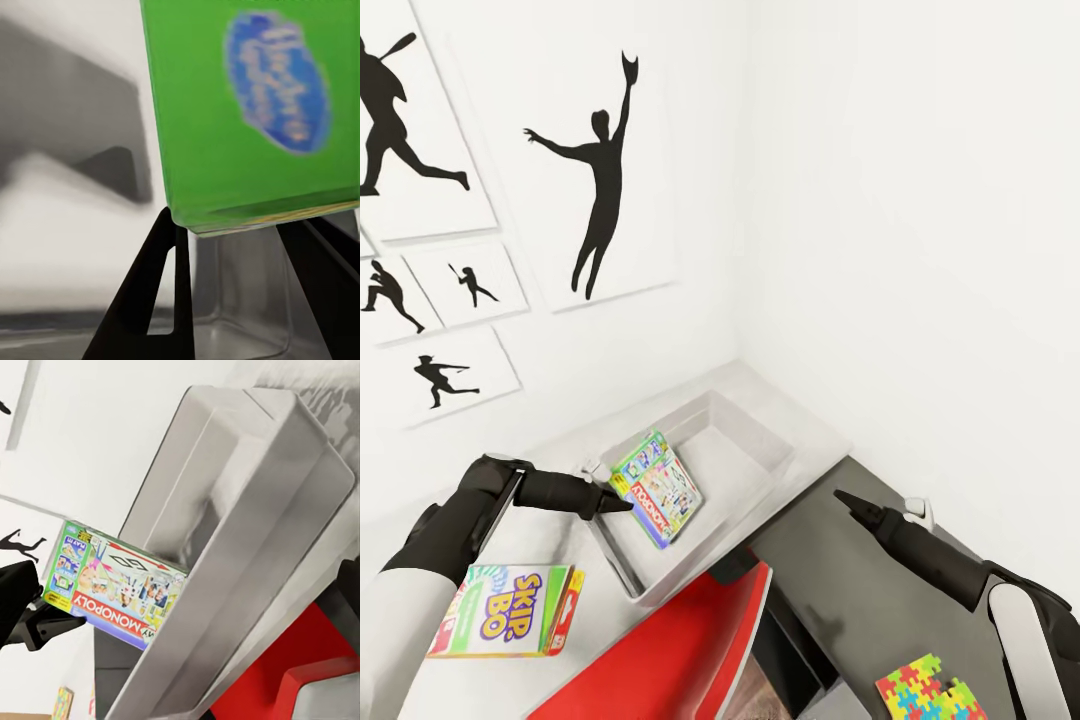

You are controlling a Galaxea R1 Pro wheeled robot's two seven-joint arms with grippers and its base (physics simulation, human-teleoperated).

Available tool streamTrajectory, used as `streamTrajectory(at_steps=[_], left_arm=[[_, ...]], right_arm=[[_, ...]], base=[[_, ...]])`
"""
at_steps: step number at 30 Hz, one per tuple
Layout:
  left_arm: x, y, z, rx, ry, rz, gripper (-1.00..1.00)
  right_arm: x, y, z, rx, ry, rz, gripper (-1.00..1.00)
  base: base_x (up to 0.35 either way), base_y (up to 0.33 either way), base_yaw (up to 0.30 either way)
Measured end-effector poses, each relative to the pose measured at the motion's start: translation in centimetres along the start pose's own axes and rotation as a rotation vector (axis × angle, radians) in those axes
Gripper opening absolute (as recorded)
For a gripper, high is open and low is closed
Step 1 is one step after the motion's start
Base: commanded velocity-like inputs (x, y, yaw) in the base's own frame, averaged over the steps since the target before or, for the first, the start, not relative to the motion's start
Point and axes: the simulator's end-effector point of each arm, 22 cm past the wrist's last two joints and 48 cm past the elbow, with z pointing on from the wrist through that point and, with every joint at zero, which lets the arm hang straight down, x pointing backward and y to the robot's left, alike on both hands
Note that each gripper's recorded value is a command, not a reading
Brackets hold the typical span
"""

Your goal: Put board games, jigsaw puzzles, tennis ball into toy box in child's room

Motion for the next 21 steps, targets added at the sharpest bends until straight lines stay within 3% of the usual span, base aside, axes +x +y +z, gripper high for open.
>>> streamTrajectory(at_steps=[10,14,21], left_arm=[[0.7,-0.6,0.1,0.050,0.015,-0.004,-1.00],[0.8,-0.6,0.2,0.056,0.011,0.038,-1.00],[2.0,0.3,0.6,0.028,0.055,0.062,-1.00]], right_arm=[[0.3,-0.5,0.2,0.007,0.006,0.007,1.00],[0.4,-0.8,0.2,0.011,0.008,0.010,1.00],[0.6,-1.1,0.4,0.017,0.013,0.015,1.00]], base=[[0.000,0.000,0.000],[0.000,0.000,0.000],[0.000,0.000,0.000]])
